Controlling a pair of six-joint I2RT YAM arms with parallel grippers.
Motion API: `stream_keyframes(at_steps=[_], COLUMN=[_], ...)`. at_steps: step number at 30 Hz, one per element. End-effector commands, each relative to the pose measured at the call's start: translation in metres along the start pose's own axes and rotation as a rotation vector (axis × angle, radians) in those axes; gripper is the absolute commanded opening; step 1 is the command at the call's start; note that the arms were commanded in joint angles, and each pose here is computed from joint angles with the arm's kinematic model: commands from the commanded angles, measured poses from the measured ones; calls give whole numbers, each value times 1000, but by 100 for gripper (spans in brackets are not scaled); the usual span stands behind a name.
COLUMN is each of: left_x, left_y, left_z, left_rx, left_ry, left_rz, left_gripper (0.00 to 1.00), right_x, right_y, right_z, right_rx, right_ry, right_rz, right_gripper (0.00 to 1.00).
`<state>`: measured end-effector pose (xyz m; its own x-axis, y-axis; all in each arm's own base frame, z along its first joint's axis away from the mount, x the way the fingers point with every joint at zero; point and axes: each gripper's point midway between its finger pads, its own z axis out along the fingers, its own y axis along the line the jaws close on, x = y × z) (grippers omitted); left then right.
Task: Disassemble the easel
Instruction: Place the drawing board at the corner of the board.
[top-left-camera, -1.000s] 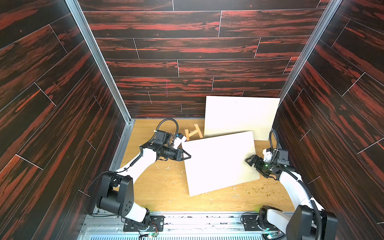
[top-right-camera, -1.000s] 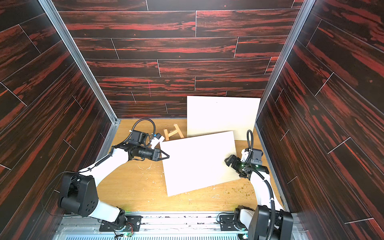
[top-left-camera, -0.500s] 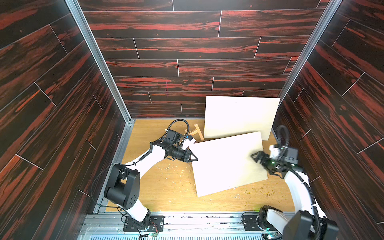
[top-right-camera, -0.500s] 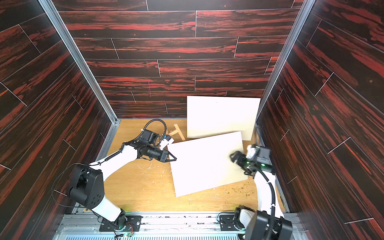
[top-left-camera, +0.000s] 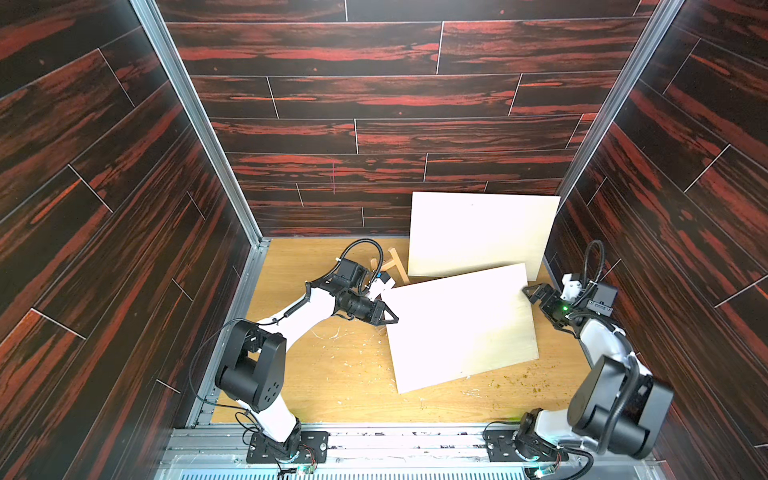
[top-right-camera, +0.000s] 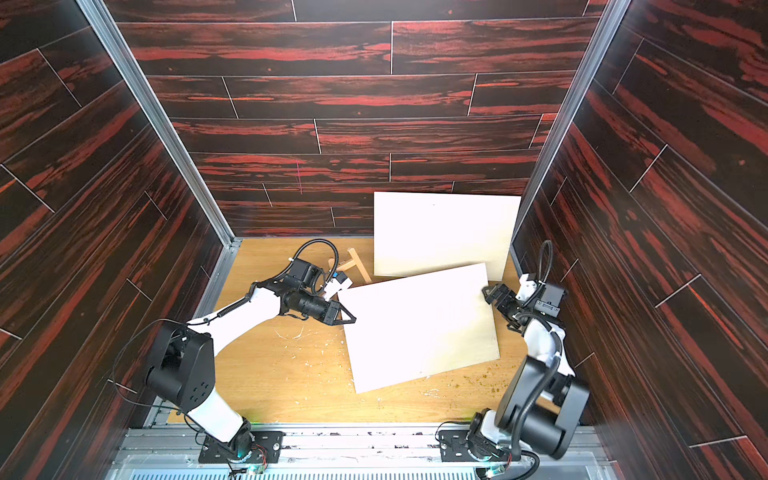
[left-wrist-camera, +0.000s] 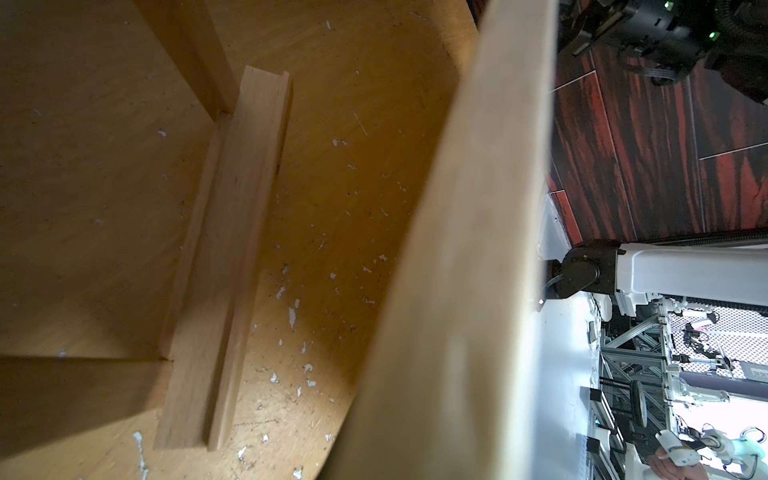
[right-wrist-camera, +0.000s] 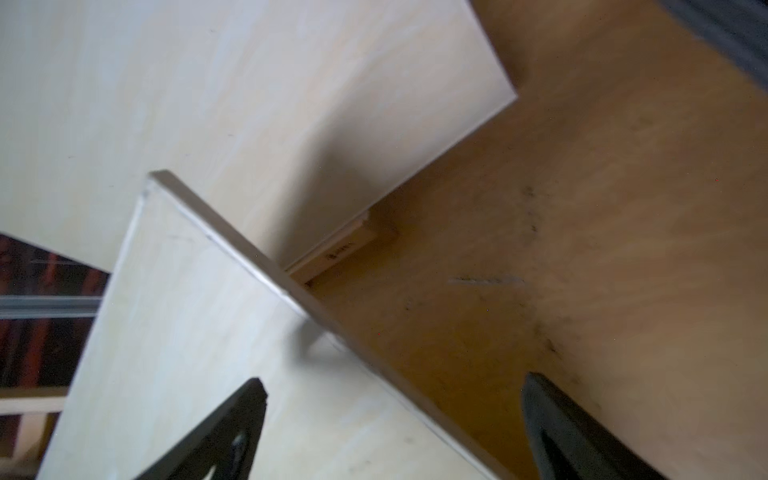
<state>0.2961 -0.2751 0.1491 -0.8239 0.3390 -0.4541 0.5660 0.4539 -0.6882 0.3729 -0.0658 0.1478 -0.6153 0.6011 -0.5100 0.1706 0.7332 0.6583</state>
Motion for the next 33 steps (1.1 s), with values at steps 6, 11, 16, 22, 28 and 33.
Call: stream_keyframes(at_steps=[6,11,16,22,28,33], left_x=[13,14,19,22,12,10], left_y=[40,37,32,31,35,38], left_z=[6,9,10,10,18,33], left_rx=[-206,-180,-146,-141,-122,-113], left_ry=[61,73,102,147,150,167], left_rz=[-6,-18,-47,-61,-122,-166], left_gripper=[0,0,0,0,0,0], right_x=[32,61,94,119,127,128], right_y=[23,21,18,9,-2,-17], right_z=[9,0,-9,-17,-26,-27], right_rx=[-208,-192,-169,-91,25,117], right_ry=[118,194,258,317,352,361], right_rz=[42,91,134,170,212,229], right_gripper=[94,92,90,89,88,90])
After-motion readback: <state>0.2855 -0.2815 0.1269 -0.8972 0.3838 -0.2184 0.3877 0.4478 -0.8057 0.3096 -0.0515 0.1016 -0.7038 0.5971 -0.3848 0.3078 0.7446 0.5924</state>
